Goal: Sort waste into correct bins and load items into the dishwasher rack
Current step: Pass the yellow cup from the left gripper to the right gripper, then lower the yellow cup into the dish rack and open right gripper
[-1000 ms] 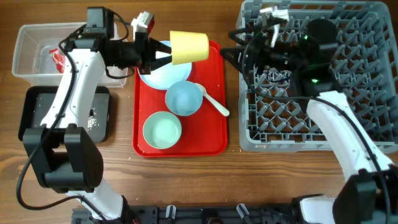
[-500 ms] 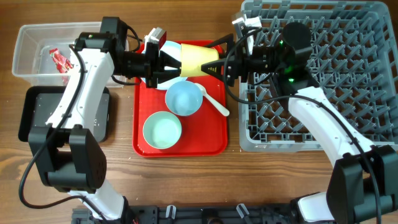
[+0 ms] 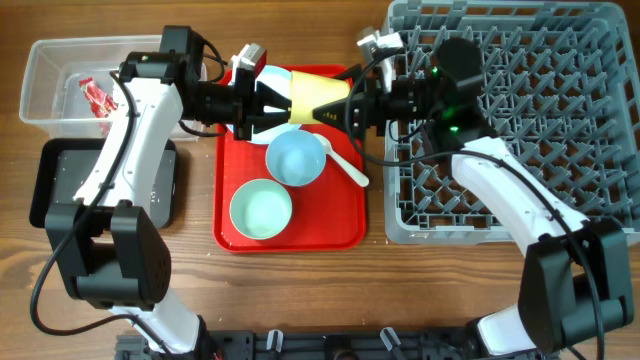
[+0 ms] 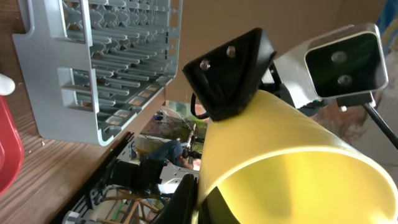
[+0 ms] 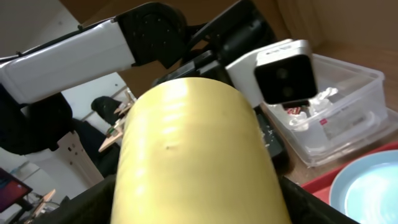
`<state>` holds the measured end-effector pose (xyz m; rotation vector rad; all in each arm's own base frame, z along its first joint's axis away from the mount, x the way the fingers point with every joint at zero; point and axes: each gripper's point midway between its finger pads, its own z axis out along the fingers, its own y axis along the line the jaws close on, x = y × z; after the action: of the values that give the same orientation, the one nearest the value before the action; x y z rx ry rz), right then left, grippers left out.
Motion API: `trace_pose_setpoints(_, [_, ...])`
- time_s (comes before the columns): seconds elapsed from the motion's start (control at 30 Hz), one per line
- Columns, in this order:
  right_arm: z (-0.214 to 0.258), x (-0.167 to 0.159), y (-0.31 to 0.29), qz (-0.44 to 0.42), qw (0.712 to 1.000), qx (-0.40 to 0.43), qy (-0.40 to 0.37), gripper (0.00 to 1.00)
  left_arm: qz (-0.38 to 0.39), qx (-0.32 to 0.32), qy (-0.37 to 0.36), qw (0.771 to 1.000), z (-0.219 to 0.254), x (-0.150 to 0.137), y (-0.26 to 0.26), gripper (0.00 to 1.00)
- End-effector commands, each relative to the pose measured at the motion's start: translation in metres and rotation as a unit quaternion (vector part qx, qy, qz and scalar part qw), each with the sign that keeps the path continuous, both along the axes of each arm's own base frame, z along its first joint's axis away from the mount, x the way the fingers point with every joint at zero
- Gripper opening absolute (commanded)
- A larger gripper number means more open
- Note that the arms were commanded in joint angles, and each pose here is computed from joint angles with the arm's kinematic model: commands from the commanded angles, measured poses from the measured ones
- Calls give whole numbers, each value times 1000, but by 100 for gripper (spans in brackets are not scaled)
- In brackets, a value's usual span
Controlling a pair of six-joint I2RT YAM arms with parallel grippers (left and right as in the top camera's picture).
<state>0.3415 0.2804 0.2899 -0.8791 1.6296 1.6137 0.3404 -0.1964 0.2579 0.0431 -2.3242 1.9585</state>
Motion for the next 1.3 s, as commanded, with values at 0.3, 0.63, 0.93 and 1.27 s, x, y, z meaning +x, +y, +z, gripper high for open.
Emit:
trace_pose_setpoints(0.3, [10, 10, -7, -14, 1000, 12, -24, 53, -6, -18, -29, 999, 16, -4, -2, 9])
trace_pose_setpoints(0.63, [-28, 81, -92, -195, 975, -24, 102, 36, 11, 141, -43, 989, -36, 5, 13, 21])
trace_pose_setpoints(0.93, [-38, 66, -188, -452, 816, -310, 185, 36, 91, 402, -162, 896, -95, 69, 76, 30])
trace_pose_setpoints(1.27, [-96, -74, -255, -472, 571, -522, 422, 36, 123, 491, -180, 844, -105, 87, 108, 35])
